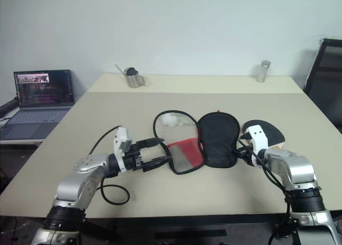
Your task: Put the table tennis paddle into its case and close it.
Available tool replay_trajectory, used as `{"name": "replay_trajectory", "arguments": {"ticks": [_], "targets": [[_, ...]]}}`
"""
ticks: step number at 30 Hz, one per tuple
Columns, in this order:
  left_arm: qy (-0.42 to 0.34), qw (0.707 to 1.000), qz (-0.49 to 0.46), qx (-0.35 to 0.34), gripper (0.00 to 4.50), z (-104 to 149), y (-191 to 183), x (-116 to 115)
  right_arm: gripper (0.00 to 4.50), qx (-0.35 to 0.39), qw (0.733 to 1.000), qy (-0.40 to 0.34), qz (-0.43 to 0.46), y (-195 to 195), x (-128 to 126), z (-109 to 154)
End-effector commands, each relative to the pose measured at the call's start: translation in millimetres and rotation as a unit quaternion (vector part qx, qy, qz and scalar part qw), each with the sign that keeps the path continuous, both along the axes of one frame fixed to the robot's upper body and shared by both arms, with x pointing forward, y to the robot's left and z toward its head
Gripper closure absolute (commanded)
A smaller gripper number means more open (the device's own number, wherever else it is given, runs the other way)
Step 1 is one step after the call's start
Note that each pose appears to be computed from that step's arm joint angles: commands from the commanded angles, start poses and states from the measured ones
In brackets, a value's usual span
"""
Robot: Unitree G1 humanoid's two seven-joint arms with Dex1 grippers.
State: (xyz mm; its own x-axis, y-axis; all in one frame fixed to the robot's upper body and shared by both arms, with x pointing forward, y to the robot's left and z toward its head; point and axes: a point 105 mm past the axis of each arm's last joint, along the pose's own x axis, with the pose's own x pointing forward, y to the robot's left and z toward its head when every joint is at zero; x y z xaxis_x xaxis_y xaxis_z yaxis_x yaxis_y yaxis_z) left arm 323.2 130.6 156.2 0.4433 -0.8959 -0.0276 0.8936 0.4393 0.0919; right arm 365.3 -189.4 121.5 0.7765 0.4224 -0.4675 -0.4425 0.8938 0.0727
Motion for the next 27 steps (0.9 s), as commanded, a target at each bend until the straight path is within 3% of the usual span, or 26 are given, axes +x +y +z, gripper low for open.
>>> {"name": "replay_trajectory", "arguments": {"ticks": [1, 5, 10, 16, 27], "targets": [[-0.019, 1.000, -0.007, 0.000, 0.00, 7, -4, -2, 1.47, 0.002, 0.999, -0.045, 0.004, -4, 1, 26], [-0.024, 1.000, -0.004, -0.004, 0.00, 12, -5, -3, 0.16, -0.011, 0.992, -0.121, 0.036, -16, -7, 61], [-0.040, 0.999, -0.001, -0.007, 0.00, 25, -6, -2, 0.16, -0.041, 0.990, -0.131, -0.025, -71, -9, 76], [-0.053, 0.998, -0.039, -0.008, 0.00, 48, -20, -2, 0.16, -0.066, 0.991, -0.080, -0.082, -126, -12, 54], [-0.070, 0.989, -0.127, 0.009, 0.00, 79, -46, -8, 0.16, -0.090, 0.993, -0.014, -0.069, -140, -13, 6]]}}
